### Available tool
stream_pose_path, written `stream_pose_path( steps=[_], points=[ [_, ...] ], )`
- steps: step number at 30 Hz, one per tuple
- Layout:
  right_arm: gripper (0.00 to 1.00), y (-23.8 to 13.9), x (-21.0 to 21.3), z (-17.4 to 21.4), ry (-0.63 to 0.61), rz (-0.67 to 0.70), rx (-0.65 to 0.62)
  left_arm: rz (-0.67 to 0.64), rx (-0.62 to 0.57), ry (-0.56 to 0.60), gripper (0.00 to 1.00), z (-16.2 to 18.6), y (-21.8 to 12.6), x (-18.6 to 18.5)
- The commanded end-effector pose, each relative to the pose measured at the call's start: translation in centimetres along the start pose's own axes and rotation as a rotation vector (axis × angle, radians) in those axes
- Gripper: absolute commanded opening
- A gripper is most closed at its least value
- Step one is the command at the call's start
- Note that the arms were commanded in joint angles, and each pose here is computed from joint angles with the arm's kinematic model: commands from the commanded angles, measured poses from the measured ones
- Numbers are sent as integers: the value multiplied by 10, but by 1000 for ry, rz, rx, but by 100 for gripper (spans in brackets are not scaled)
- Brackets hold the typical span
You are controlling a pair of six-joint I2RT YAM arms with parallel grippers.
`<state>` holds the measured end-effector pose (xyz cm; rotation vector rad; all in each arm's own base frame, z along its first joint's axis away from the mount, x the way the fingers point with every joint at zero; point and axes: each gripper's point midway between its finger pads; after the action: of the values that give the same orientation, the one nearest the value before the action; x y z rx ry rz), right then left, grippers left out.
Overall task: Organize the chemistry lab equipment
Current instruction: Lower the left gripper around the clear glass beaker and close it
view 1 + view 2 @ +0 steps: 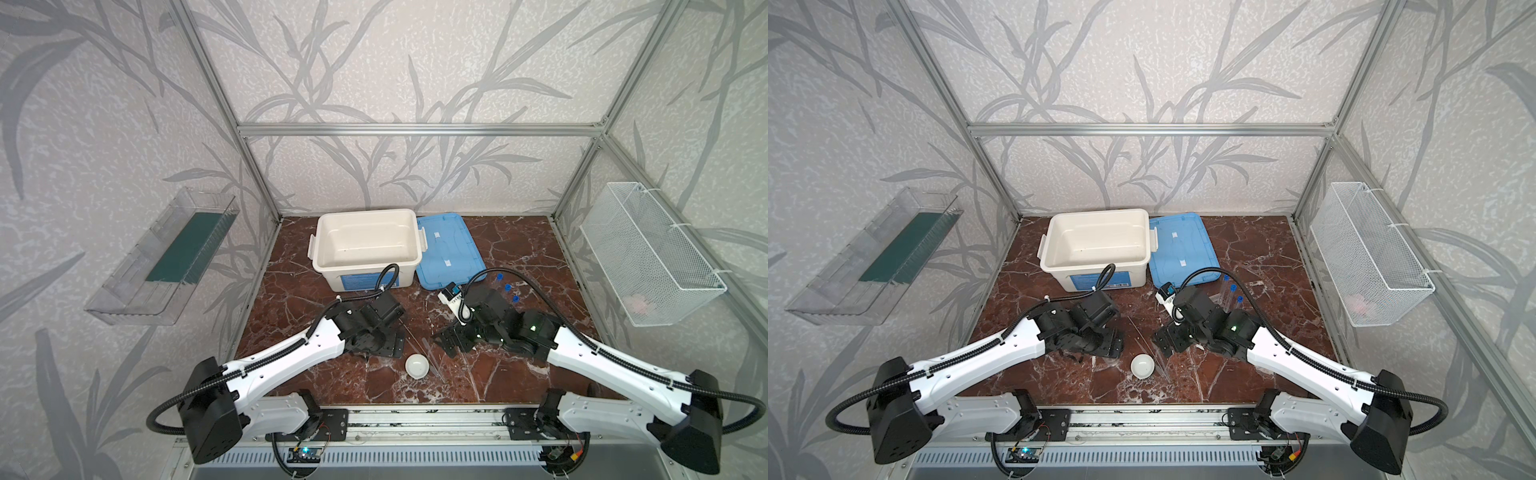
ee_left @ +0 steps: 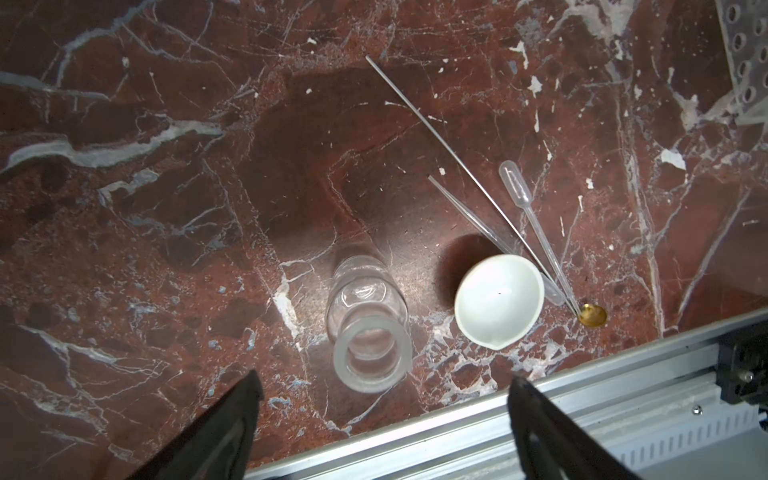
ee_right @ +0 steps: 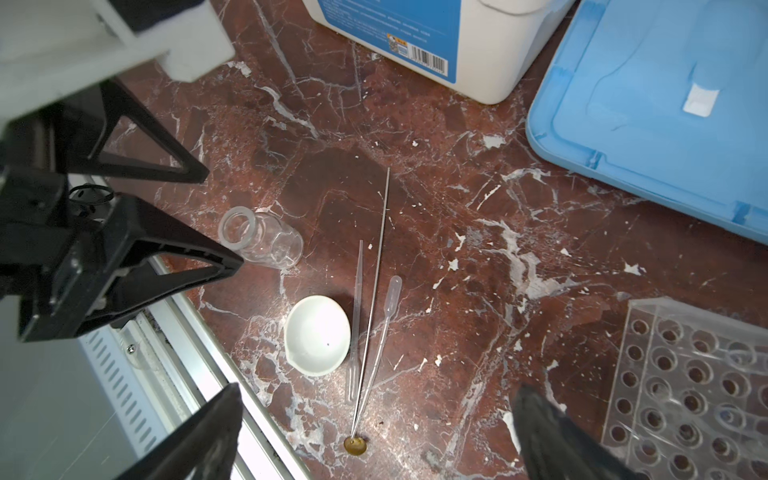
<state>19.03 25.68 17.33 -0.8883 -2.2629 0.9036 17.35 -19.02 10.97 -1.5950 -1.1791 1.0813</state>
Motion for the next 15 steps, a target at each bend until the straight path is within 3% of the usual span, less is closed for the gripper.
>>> stream_pose_path(
  steps=[1,12,15],
  points=[
    [99,-4,-2,-4,35,12,-35,-63,-16,-25,88,1,13,12],
    [99,0,3,-1,50,-11,-29,-73,18,-45,78,9,44,11],
    [99,0,2,-2,45,-2,-27,-89,39,-41,67,12,53,12]
  ],
)
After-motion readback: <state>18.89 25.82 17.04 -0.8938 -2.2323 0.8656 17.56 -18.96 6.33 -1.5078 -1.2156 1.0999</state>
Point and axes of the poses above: each gripper's point midway between its finger pads, its own y axis out along the fingers, its own x axis along the line the jaws close on, z = x × y, and after that the axes turned 1 degree about y, right-handed
